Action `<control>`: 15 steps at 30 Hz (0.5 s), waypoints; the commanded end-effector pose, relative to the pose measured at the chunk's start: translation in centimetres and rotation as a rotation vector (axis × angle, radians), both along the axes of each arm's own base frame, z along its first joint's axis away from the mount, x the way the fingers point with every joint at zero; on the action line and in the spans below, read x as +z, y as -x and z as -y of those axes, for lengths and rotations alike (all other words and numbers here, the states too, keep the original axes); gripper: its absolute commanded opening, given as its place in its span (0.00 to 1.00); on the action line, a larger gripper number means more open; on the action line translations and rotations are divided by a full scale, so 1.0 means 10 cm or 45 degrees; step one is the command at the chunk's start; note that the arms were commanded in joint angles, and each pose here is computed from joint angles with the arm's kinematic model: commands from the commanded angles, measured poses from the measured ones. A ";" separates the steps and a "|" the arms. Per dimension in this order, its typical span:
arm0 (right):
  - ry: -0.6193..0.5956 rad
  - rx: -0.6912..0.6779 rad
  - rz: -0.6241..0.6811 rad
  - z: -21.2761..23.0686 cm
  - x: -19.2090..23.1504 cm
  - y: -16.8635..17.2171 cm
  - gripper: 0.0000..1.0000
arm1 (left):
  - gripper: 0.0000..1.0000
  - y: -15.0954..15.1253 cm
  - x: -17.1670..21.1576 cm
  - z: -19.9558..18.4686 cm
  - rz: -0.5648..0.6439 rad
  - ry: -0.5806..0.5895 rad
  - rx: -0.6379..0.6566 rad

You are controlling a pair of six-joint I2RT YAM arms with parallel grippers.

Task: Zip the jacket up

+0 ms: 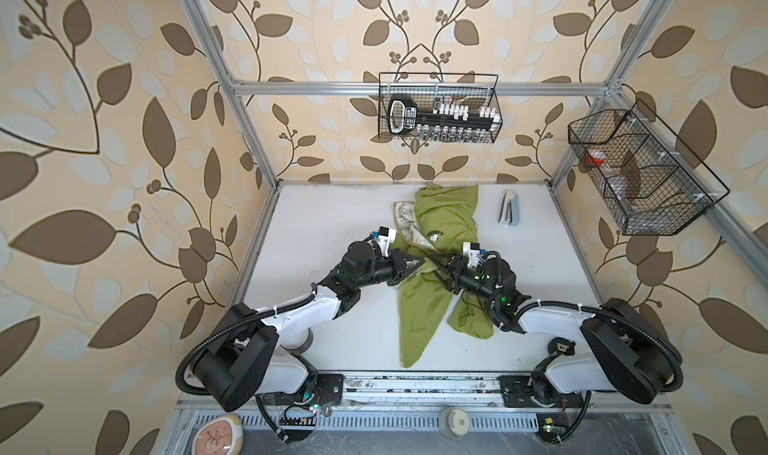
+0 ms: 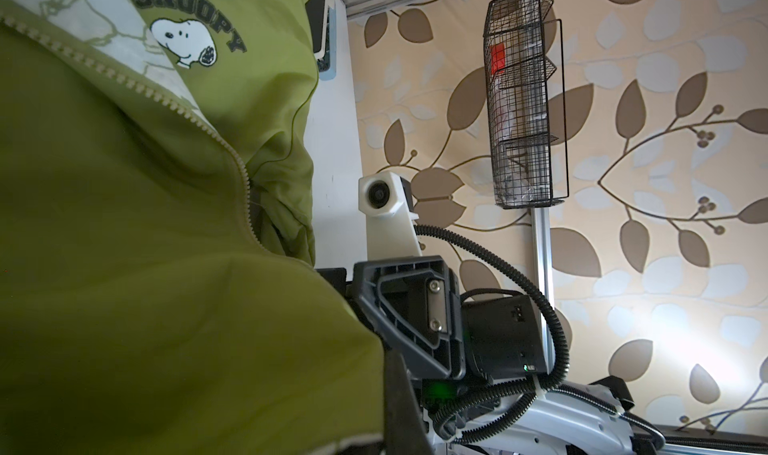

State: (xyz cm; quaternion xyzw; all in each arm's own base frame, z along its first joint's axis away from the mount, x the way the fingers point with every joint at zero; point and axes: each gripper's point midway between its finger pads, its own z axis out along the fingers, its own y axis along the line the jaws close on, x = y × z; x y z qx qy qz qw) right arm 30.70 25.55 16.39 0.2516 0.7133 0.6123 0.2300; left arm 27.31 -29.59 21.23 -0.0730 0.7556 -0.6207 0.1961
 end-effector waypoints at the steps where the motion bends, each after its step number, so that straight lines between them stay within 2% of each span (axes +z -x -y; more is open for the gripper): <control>1: -0.100 -0.026 0.095 -0.04 0.35 -0.11 0.46 | 0.00 0.02 0.31 -0.07 0.111 0.083 0.026; 5: -0.045 -0.010 0.135 -0.06 0.45 -0.11 0.34 | 0.00 0.04 0.28 -0.09 0.100 0.074 0.036; 10: 0.094 0.002 0.166 -0.04 0.54 -0.10 0.25 | 0.00 0.04 0.26 -0.11 0.093 0.082 0.048; 14: 0.142 0.028 0.180 -0.07 0.60 -0.10 0.11 | 0.00 0.03 0.27 -0.10 0.093 0.095 0.049; 15: 0.140 0.038 0.183 -0.09 0.61 -0.10 0.07 | 0.03 0.04 0.27 -0.10 0.094 0.101 0.045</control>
